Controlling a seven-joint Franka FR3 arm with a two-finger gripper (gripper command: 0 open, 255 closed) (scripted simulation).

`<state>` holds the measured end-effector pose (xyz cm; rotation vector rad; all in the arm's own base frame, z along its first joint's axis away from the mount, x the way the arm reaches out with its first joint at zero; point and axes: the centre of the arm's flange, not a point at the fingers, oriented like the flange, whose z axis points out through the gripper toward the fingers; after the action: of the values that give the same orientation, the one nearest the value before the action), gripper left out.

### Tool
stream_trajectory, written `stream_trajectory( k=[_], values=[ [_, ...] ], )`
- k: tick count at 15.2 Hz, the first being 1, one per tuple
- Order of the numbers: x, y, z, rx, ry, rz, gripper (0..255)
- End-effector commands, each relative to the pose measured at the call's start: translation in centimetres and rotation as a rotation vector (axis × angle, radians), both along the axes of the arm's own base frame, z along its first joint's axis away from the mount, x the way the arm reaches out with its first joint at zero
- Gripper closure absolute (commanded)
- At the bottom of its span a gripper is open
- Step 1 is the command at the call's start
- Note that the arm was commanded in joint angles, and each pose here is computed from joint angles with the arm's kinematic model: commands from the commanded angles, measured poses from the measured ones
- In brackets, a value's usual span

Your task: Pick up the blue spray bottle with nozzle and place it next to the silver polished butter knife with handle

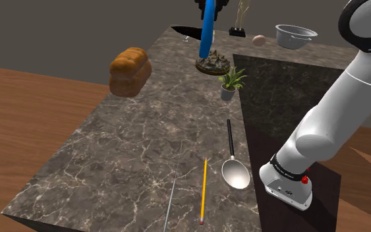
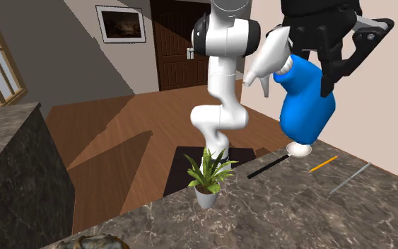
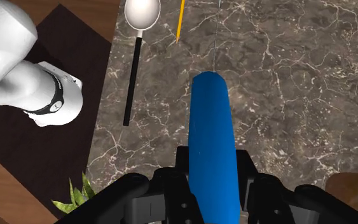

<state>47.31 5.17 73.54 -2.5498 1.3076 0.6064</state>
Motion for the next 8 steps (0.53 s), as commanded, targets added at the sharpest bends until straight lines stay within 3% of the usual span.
stream_trajectory(
  k=[1, 8],
  values=[
    [-0.7, 2.4, 1.1, 0.000, 0.001, -0.001, 255],
    [-3.2, 10.1, 5.4, 0.000, 0.001, -0.001, 255]
  ],
)
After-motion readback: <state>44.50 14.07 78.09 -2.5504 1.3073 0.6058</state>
